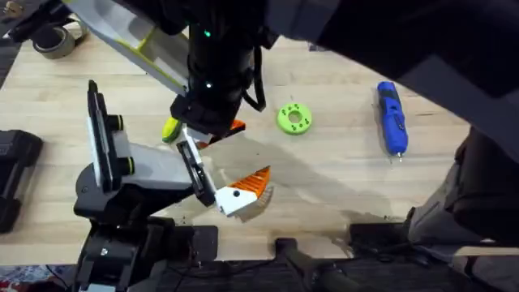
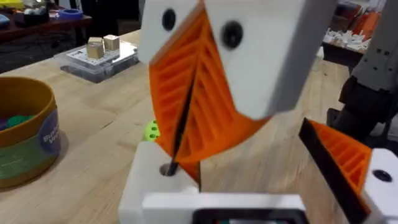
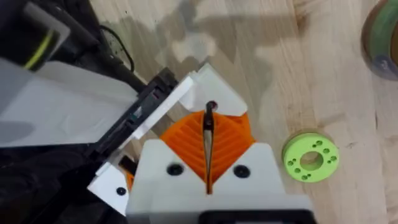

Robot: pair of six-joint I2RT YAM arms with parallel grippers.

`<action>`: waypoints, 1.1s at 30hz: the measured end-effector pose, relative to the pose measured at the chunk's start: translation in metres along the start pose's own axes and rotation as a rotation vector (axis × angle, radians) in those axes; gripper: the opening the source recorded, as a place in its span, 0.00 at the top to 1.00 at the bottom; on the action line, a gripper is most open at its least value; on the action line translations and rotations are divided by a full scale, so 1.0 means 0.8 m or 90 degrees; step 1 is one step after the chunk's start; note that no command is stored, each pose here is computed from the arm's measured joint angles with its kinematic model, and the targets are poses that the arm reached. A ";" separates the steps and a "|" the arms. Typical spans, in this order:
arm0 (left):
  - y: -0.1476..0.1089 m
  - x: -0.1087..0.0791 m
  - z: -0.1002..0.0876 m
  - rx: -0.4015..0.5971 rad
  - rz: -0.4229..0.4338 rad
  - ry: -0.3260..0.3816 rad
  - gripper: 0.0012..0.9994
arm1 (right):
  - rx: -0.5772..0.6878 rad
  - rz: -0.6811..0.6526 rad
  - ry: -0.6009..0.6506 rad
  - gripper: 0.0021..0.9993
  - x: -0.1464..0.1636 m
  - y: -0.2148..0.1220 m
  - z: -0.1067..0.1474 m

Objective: Pick up the gripper from the table and insert it into the empty holder that is missing its gripper. Then pick up a screw, insert it into the mounting hole, and use the screwdriver to tighten it. Finally, clean up the table by picking up the vegetable and placing it into the bucket.

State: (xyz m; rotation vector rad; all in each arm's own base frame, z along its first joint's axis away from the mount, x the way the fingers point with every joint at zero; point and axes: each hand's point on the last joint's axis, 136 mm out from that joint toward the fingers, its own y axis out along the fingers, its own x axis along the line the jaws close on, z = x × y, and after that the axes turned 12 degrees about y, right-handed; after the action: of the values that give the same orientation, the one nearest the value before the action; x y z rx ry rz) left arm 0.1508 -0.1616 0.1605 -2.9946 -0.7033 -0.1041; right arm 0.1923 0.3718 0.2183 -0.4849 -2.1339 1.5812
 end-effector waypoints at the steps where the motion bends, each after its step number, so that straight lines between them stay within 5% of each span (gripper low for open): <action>1: 0.000 0.000 0.000 0.000 0.000 0.000 0.02 | 0.004 0.000 0.000 0.99 0.000 0.002 0.000; 33: 0.000 0.006 0.001 0.003 -0.017 -0.008 0.02 | -0.019 -0.002 -0.004 0.99 0.000 0.015 -0.018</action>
State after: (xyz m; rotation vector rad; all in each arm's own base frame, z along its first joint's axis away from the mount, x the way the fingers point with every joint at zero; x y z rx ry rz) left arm 0.1550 -0.1596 0.1601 -2.9853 -0.7429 -0.0846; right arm 0.2002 0.3873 0.2104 -0.4867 -2.1639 1.5530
